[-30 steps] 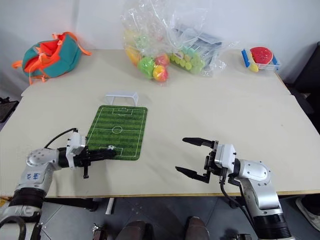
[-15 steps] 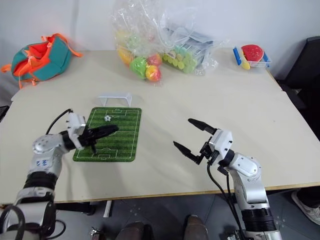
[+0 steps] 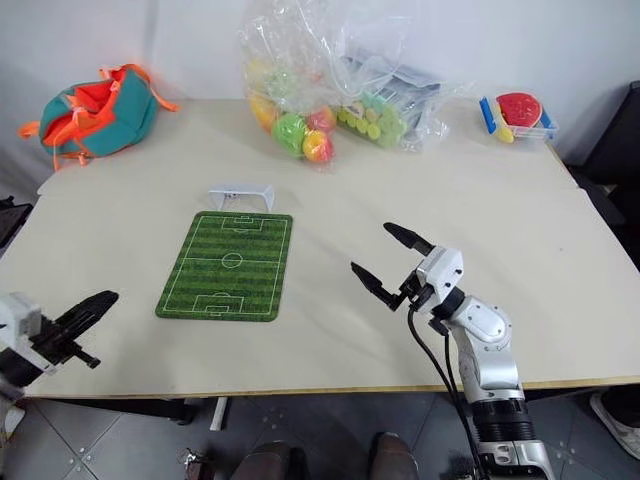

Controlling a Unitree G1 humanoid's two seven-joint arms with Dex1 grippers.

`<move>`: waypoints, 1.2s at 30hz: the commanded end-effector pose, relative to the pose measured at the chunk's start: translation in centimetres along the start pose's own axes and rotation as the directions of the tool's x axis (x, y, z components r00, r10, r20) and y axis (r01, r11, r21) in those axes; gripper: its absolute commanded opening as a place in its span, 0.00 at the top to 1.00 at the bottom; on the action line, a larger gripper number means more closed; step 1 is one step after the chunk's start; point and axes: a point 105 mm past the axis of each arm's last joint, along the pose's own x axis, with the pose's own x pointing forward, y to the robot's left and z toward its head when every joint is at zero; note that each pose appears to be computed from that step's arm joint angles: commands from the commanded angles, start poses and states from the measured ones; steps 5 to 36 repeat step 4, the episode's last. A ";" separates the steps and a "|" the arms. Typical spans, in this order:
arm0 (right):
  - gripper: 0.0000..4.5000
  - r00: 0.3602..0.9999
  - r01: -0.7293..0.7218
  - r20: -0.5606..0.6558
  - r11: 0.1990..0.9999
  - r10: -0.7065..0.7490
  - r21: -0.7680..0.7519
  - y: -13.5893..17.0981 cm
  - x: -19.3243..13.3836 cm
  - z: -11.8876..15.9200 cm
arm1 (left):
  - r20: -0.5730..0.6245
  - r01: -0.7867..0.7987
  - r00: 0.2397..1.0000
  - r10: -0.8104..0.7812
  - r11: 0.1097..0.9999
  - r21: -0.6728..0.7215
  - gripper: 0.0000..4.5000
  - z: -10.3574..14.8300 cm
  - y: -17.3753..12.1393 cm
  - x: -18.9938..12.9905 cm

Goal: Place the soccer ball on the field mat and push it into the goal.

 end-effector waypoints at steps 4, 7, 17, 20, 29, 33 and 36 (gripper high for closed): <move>0.00 0.997 -0.065 0.030 0.998 0.066 -0.018 0.1 -0.1 0.9 | 0.098 -0.067 0.993 0.064 0.997 0.029 0.99 2.7 0.6 0.8; 0.00 0.997 -0.065 0.030 0.998 0.066 -0.018 0.1 -0.1 0.9 | 0.098 -0.067 0.993 0.064 0.997 0.029 0.99 2.7 0.6 0.8; 0.00 0.997 -0.065 0.030 0.998 0.066 -0.018 0.1 -0.1 0.9 | 0.098 -0.067 0.993 0.064 0.997 0.029 0.99 2.7 0.6 0.8; 0.00 0.997 -0.065 0.030 0.998 0.066 -0.018 0.1 -0.1 0.9 | 0.098 -0.067 0.993 0.064 0.997 0.029 0.99 2.7 0.6 0.8; 0.00 0.997 -0.065 0.030 0.998 0.066 -0.018 0.1 -0.1 0.9 | 0.098 -0.067 0.993 0.064 0.997 0.029 0.99 2.7 0.6 0.8; 0.00 0.997 -0.065 0.030 0.998 0.066 -0.018 0.1 -0.1 0.9 | 0.098 -0.067 0.993 0.064 0.997 0.029 0.99 2.7 0.6 0.8; 0.00 0.997 -0.065 0.030 0.998 0.066 -0.018 0.1 -0.1 0.9 | 0.098 -0.067 0.993 0.064 0.997 0.029 0.99 2.7 0.6 0.8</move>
